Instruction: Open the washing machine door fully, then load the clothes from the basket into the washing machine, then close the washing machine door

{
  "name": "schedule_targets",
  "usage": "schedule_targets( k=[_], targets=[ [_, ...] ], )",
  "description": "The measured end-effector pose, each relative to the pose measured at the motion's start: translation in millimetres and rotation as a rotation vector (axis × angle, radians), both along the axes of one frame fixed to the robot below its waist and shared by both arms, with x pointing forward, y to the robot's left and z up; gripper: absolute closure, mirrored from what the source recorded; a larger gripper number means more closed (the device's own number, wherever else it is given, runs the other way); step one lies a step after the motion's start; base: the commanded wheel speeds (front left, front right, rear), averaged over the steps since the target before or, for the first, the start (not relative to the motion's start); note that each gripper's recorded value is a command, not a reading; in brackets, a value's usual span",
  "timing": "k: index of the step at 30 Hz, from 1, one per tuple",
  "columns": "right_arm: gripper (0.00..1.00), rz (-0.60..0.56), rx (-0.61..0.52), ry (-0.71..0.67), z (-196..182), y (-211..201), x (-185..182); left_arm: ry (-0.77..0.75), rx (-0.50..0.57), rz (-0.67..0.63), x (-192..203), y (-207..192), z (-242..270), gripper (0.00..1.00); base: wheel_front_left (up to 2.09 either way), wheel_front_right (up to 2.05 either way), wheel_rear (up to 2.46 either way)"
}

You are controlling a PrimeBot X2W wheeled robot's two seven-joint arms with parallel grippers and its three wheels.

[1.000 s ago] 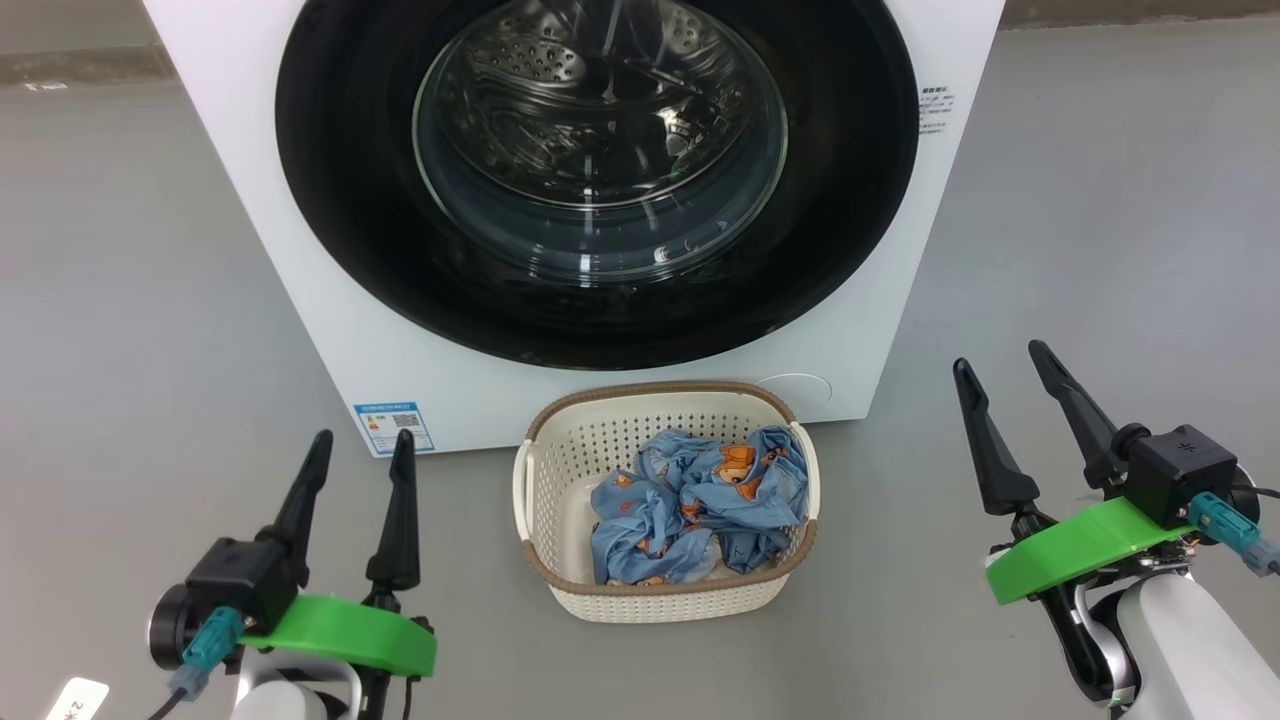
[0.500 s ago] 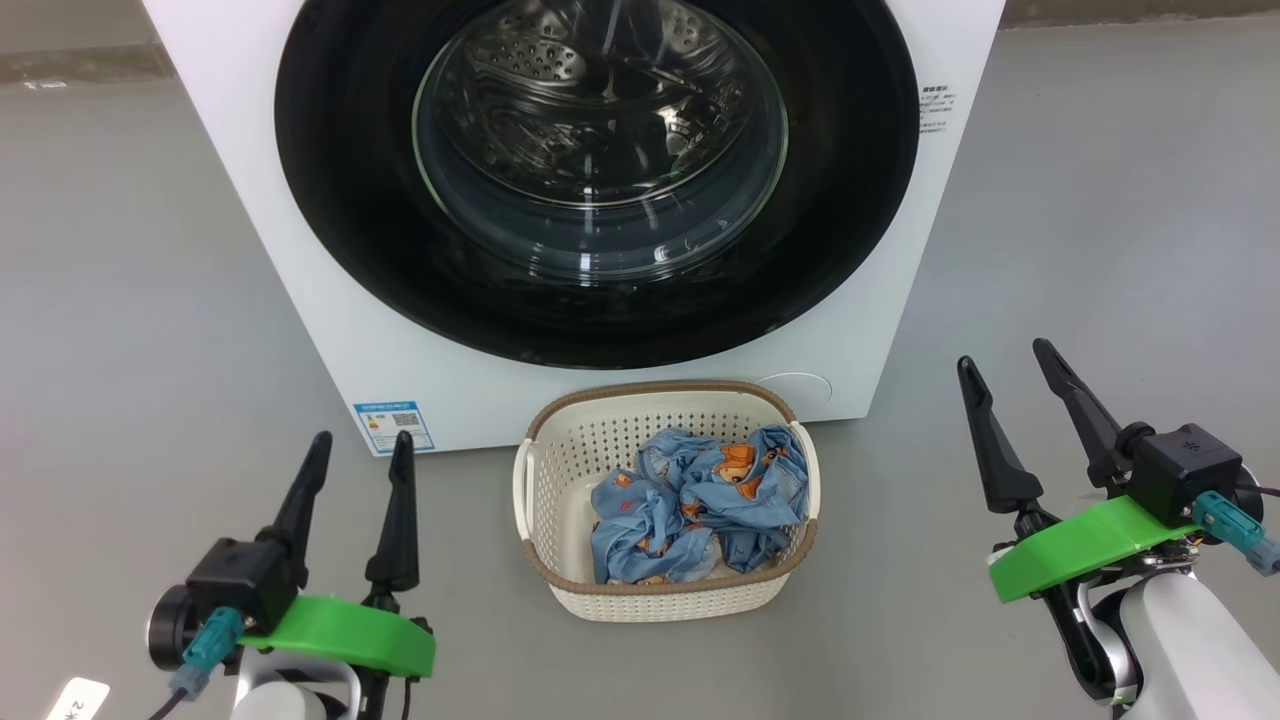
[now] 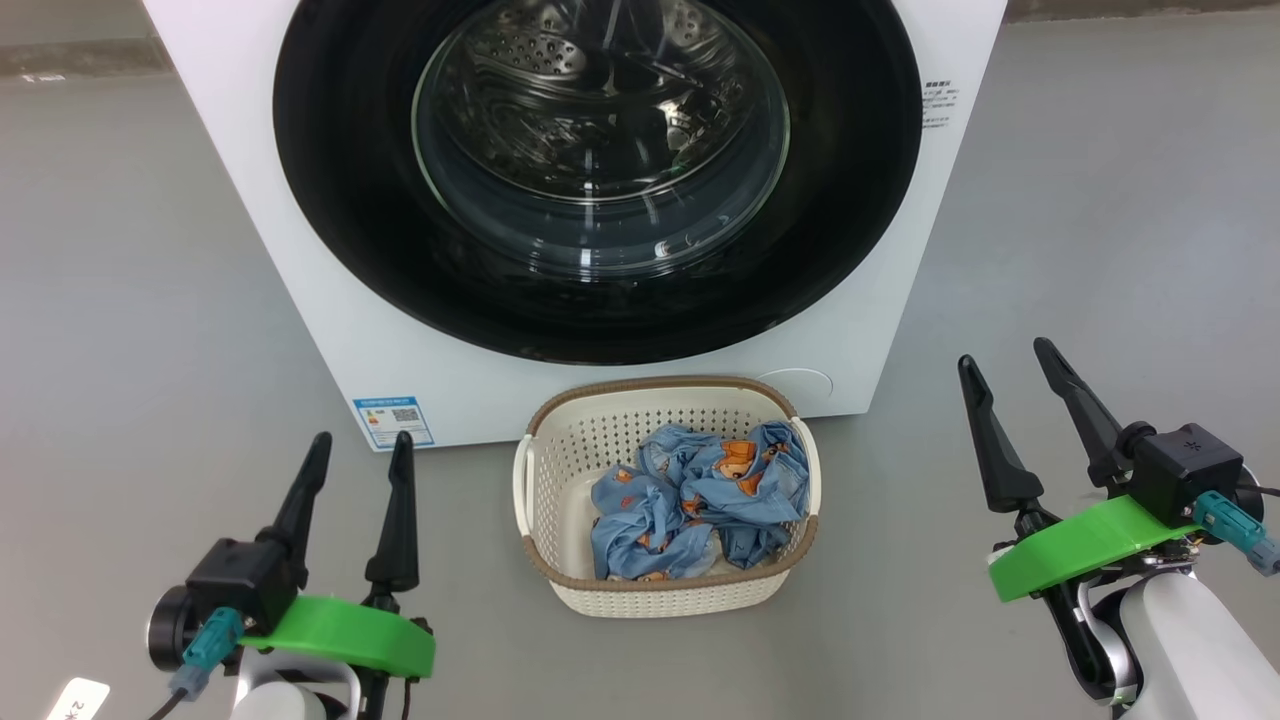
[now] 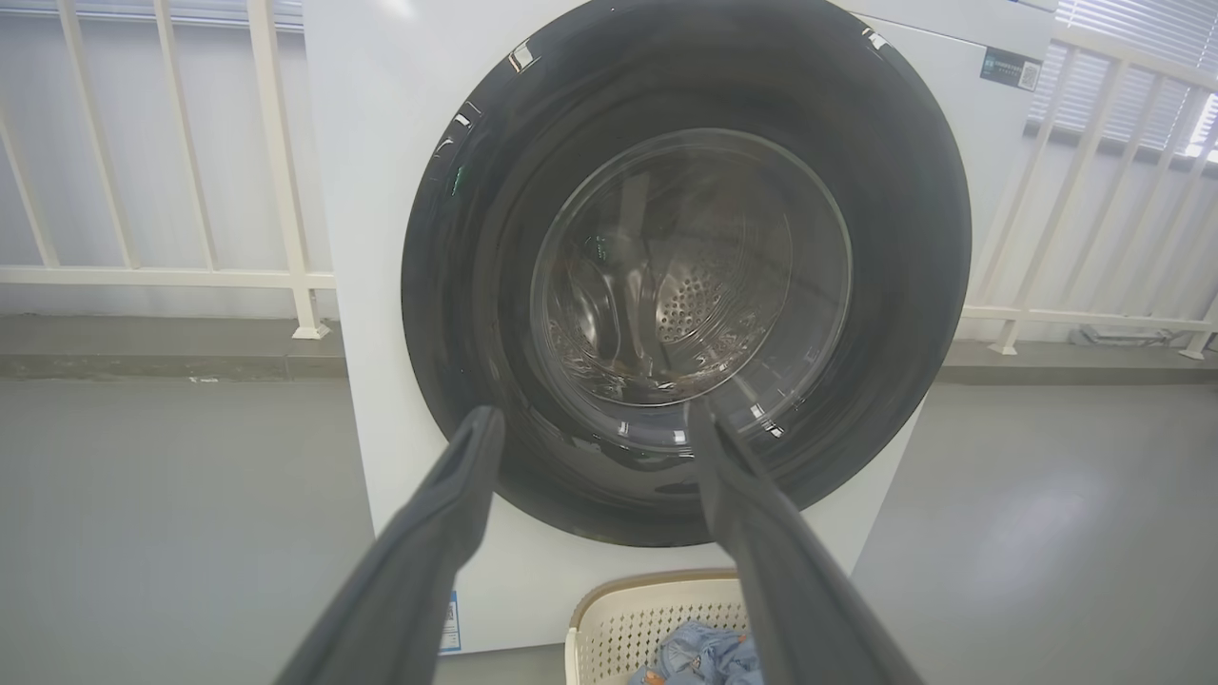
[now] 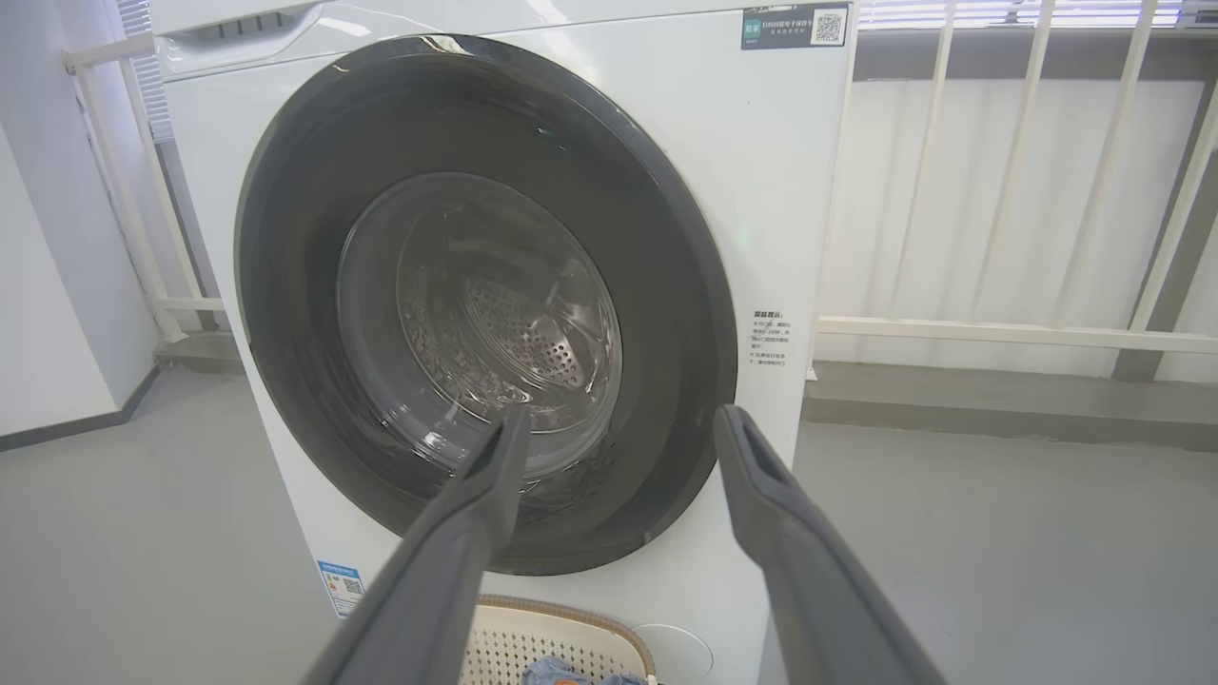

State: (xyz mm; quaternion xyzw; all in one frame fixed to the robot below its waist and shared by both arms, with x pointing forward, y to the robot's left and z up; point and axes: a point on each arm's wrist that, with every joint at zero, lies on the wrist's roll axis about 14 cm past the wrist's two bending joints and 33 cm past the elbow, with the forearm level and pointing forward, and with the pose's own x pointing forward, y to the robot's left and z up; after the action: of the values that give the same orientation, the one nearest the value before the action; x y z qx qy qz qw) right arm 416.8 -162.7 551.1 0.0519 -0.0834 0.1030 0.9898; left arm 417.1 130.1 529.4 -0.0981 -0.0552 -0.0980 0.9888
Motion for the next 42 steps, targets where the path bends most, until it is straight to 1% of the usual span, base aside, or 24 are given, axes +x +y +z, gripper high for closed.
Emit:
schedule_targets(
  k=[31, 37, 42],
  targets=[
    [0.0, 0.004, 0.001, 0.005, -2.2, 1.5, 1.3, 0.008, 0.002, 0.008, 0.7, 3.4, -3.0, 0.0, 0.0, 0.0, -0.01],
    [0.0, 0.004, 0.003, 0.003, -1.7, 1.9, 1.0, 0.006, 0.009, 0.018, 1.1, 6.6, -2.5, 0.0, 0.38, 0.38, -0.76],
    [0.0, 0.005, 0.003, 0.0, -0.5, 2.4, 0.3, 0.001, 0.009, 0.023, 0.9, 8.2, -0.9, 0.0, 0.81, 0.81, -1.62]
  ],
)
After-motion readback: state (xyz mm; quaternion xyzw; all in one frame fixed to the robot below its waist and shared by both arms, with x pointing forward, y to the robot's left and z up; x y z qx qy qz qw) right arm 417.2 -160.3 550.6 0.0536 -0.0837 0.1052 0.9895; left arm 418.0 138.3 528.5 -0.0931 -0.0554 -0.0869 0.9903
